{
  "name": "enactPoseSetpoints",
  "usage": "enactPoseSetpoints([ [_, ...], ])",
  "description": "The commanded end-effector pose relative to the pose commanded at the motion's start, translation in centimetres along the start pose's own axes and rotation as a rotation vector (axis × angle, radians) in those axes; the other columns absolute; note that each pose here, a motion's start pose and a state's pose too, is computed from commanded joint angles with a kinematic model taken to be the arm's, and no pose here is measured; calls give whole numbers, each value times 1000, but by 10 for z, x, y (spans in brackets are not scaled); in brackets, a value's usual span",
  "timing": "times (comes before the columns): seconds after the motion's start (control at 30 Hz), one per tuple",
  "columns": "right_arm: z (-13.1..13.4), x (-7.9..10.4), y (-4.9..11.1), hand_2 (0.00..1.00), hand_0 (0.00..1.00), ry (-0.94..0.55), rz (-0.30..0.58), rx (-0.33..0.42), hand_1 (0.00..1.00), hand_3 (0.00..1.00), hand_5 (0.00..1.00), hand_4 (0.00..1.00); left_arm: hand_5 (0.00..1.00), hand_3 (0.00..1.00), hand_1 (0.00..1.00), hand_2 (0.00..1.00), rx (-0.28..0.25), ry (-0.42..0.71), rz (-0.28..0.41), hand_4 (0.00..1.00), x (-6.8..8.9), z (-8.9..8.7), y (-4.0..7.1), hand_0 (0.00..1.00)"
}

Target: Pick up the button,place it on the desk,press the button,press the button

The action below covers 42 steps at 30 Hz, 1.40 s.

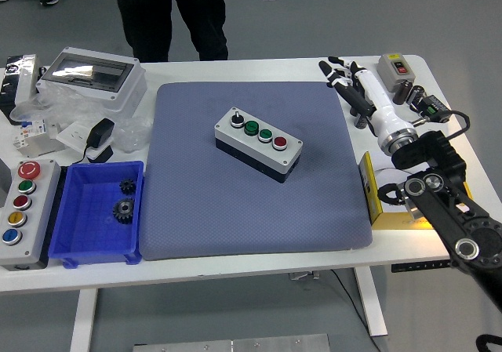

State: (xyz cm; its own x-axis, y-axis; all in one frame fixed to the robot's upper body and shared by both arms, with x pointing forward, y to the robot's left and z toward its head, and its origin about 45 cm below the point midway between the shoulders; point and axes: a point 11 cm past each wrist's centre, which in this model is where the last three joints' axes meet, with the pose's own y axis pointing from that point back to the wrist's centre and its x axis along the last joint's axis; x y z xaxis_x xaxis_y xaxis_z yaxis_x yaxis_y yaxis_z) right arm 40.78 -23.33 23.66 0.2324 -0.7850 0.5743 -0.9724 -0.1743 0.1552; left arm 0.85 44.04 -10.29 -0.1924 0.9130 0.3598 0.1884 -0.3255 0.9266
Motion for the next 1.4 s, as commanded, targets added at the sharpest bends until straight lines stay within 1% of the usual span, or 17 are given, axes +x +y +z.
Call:
enactPoseSetpoints([
  [0.03,0,-4,-3,942,887,61,-24,-30,899,998,615,894,295,645,641,597,0,2,1,662,1,0,0,691],
  [0.13,4,-16,-10,942,887,217,-74,-120,899,998,615,894,295,645,641,597,-2,7,4,662,3,1,0,691],
  [0.2,10,-19,-16,942,887,335,-93,-195,899,998,615,894,295,645,641,597,-4,10,7,662,5,3,1,691],
  [0.23,12,-19,-18,998,998,386,-96,-223,998,998,471,994,295,646,640,596,-6,12,9,662,7,3,1,692],
  [0.37,15,-11,-24,998,998,592,-77,-325,998,998,471,994,295,646,640,596,-7,15,21,662,13,5,1,692],
  [0.4,15,-8,-24,998,998,634,-63,-342,998,998,471,994,295,646,640,596,-6,16,23,662,14,5,1,692],
  [0.43,13,-5,-25,998,998,679,-47,-345,998,998,409,994,295,646,641,596,-6,17,25,662,15,5,1,692],
  [0.57,3,-4,-25,998,998,795,-1,-315,998,998,409,994,295,646,641,596,-3,19,28,662,17,5,1,692],
  [0.67,0,-15,-22,998,998,773,-22,-286,998,998,383,998,295,646,640,596,-3,19,26,662,16,5,1,692],
  [0.87,-7,-47,-15,998,998,619,-105,-199,998,998,375,998,295,647,641,597,-3,17,27,662,16,5,1,692],
  [1.0,-12,-57,-16,998,998,523,-137,-174,998,998,375,998,295,647,641,597,-2,16,31,662,18,5,1,692],
  [1.03,-13,-59,-17,998,998,506,-145,-171,998,998,390,998,295,647,642,597,-2,16,32,662,19,6,2,692],
  [1.13,-17,-64,-21,998,998,468,-171,-173,998,998,390,998,295,647,642,597,-5,17,35,662,20,7,2,692],
  [1.23,-18,-72,-25,998,998,445,-203,-188,998,998,391,998,295,647,641,597,-7,17,36,662,21,9,2,692],
  [1.4,-14,-88,-35,998,998,464,-246,-227,998,998,391,998,295,647,641,597,-10,18,38,662,22,11,3,692],
])
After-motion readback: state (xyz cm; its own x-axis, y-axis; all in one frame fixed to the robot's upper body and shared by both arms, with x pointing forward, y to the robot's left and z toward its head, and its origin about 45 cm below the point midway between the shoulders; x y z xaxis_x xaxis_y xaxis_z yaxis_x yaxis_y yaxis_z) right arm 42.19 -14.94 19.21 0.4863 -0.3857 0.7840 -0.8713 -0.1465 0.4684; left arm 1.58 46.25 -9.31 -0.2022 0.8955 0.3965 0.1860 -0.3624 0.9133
